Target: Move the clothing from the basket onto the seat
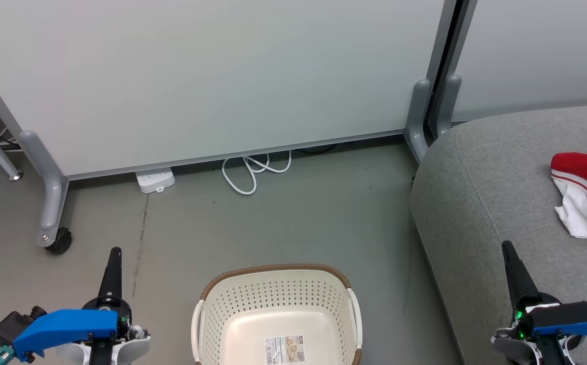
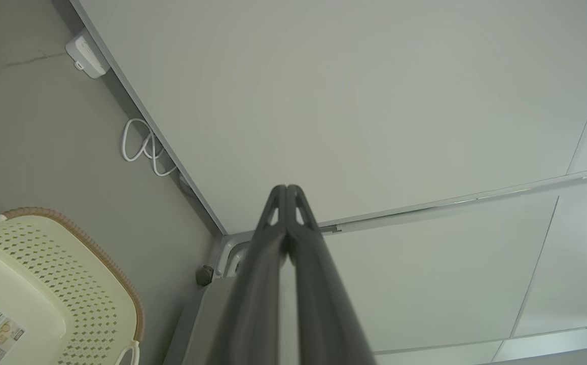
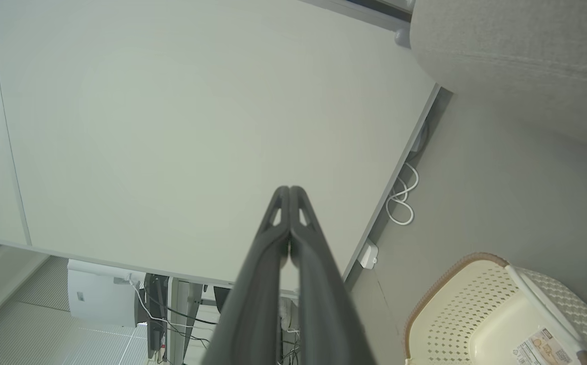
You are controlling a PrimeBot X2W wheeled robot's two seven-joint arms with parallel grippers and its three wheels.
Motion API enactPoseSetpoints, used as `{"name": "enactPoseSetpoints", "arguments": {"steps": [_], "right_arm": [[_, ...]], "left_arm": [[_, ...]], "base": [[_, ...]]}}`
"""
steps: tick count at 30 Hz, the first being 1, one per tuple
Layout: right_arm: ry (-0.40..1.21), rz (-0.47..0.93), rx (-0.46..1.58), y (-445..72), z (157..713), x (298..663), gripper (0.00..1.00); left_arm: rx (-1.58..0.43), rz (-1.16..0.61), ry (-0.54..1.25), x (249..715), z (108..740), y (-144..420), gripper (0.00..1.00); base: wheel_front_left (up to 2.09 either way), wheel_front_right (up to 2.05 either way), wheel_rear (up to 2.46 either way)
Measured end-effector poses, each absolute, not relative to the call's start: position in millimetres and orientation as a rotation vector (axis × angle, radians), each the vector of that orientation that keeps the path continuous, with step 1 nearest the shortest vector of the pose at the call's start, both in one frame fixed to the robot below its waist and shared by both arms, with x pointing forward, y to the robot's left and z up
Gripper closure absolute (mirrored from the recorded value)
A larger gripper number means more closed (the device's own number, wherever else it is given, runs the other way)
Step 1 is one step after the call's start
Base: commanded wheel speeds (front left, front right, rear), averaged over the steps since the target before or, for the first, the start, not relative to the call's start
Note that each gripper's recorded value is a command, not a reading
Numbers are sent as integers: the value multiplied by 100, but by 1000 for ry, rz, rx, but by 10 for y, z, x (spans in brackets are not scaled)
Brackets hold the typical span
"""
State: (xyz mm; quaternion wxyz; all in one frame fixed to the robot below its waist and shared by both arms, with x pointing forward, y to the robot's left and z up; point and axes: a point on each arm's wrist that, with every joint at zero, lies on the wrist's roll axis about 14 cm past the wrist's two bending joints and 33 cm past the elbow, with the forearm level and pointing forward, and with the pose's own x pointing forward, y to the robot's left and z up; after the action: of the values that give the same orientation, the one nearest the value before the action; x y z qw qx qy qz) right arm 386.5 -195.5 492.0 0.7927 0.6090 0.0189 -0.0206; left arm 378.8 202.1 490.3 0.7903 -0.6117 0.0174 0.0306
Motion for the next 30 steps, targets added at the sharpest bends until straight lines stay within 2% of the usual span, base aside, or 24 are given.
{"name": "enactPoseSetpoints", "arguments": {"steps": [30], "right_arm": [[15, -14, 1539, -1984, 5018, 3872, 100]], "left_arm": [[-1540, 24, 17, 3862, 5007, 2007, 100]], "base": [[0, 0, 0]]}}
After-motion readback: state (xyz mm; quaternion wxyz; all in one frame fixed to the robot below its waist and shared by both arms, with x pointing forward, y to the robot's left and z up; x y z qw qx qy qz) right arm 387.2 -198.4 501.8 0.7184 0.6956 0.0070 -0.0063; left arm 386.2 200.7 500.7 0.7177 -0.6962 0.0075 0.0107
